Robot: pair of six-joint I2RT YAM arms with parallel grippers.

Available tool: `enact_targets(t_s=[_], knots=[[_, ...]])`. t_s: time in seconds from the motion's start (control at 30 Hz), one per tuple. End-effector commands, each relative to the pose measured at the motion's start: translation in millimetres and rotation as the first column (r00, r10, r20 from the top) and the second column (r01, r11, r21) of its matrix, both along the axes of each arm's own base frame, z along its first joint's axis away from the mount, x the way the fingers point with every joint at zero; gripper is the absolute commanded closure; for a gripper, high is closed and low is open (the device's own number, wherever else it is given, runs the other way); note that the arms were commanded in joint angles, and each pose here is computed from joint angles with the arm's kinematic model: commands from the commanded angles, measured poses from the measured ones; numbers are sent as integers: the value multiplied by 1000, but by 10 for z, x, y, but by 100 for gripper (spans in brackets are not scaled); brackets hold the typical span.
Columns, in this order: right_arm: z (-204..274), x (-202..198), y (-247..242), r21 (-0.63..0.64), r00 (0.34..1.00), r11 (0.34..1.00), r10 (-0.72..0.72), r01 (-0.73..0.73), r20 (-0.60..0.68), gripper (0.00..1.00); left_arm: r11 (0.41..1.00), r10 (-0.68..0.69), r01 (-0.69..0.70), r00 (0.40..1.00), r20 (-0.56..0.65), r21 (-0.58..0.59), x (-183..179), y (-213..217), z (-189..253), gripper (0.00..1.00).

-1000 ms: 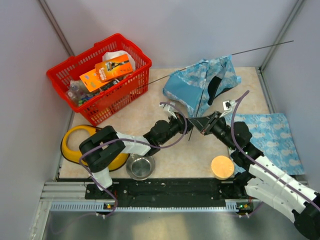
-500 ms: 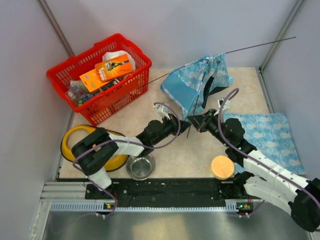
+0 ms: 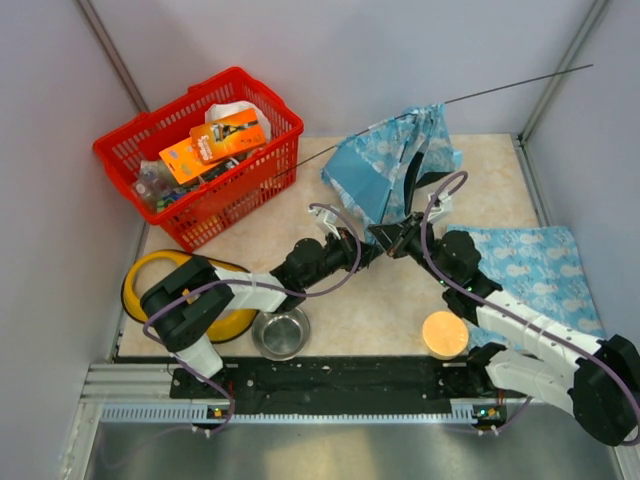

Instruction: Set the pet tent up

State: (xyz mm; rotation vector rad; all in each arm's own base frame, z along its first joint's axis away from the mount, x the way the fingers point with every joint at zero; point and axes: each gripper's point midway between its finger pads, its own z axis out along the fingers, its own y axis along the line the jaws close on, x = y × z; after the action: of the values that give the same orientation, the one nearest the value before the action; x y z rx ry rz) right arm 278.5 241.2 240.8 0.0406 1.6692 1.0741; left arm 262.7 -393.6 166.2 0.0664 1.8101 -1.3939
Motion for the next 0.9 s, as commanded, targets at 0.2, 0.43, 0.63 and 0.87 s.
enact_targets(t_s=[0.2,0.43,0.63,0.87], knots=[[641,432,-226,93,955,977,-209,194,211,100,986,-167,167,985,-48,-14,-436,-47,53,100],[565,536,-193,87,953,974,-225,211,202,100,987,-161,161,985,-59,-3,-436,-39,26,100],[423,512,-102,67,967,984,-175,166,185,100,991,-130,131,988,-84,-2,-375,-39,33,100],[43,326,-86,-79,985,992,-86,99,148,97,998,-58,49,971,-231,-43,-203,27,64,100]])
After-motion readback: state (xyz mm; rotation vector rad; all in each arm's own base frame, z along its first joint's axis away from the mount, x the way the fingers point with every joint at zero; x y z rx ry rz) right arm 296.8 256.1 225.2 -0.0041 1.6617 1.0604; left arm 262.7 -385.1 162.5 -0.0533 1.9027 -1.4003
